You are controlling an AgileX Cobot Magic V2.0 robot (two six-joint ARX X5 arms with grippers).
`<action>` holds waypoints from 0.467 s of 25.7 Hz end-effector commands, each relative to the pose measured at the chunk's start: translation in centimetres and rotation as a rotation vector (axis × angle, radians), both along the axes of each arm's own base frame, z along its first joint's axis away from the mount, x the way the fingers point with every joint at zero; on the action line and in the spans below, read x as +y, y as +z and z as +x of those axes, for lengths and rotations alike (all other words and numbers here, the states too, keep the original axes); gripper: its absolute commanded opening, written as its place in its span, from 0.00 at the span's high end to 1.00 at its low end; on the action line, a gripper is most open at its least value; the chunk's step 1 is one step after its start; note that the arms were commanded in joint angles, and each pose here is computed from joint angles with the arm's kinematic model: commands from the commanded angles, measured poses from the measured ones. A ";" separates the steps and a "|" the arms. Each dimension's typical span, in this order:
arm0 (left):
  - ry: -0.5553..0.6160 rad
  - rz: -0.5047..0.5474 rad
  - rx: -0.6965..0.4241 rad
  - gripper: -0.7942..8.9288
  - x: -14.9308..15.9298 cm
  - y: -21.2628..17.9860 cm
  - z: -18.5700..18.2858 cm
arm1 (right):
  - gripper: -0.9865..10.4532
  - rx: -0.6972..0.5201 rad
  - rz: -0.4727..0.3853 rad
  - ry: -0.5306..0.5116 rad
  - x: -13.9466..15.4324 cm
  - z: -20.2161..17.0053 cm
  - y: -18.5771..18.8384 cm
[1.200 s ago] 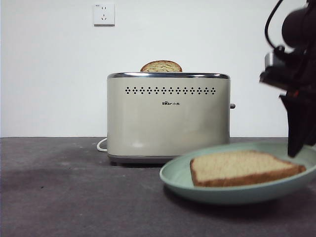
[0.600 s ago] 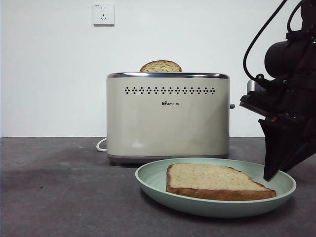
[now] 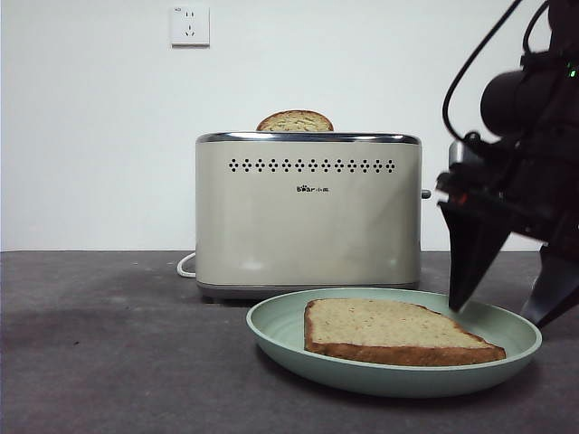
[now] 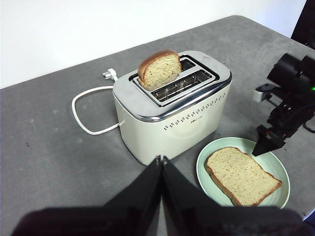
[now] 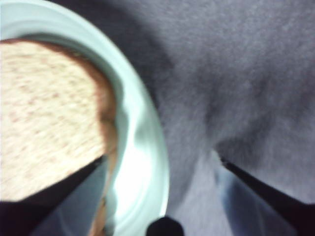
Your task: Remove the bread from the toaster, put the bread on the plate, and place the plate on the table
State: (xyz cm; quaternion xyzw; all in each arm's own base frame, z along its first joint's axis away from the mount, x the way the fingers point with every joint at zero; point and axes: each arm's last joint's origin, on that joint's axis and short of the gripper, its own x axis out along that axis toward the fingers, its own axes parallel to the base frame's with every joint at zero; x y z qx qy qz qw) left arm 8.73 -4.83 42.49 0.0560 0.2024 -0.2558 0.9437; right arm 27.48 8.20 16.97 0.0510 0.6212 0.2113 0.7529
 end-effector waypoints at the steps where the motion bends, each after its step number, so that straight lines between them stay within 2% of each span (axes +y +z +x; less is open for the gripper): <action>1: -0.005 0.001 -0.005 0.93 0.1 0.1 -0.1 | 0.58 -0.064 0.014 0.010 -0.2 -1.0 2.3; 4: -0.005 0.003 0.001 0.93 0.1 0.0 -0.2 | 0.58 -0.163 0.036 0.025 -0.9 -3.7 6.4; 7: -0.005 0.007 0.008 0.93 0.1 0.0 -0.2 | 0.58 -0.269 0.054 0.069 -1.8 -7.9 10.4; 10: -0.006 0.008 0.009 0.93 0.1 0.0 -0.2 | 0.59 -0.339 0.147 0.127 -2.2 -11.7 12.9; 12: -0.007 0.007 0.009 0.93 0.1 0.0 -0.2 | 0.64 -0.372 0.214 0.169 -2.4 -13.6 13.9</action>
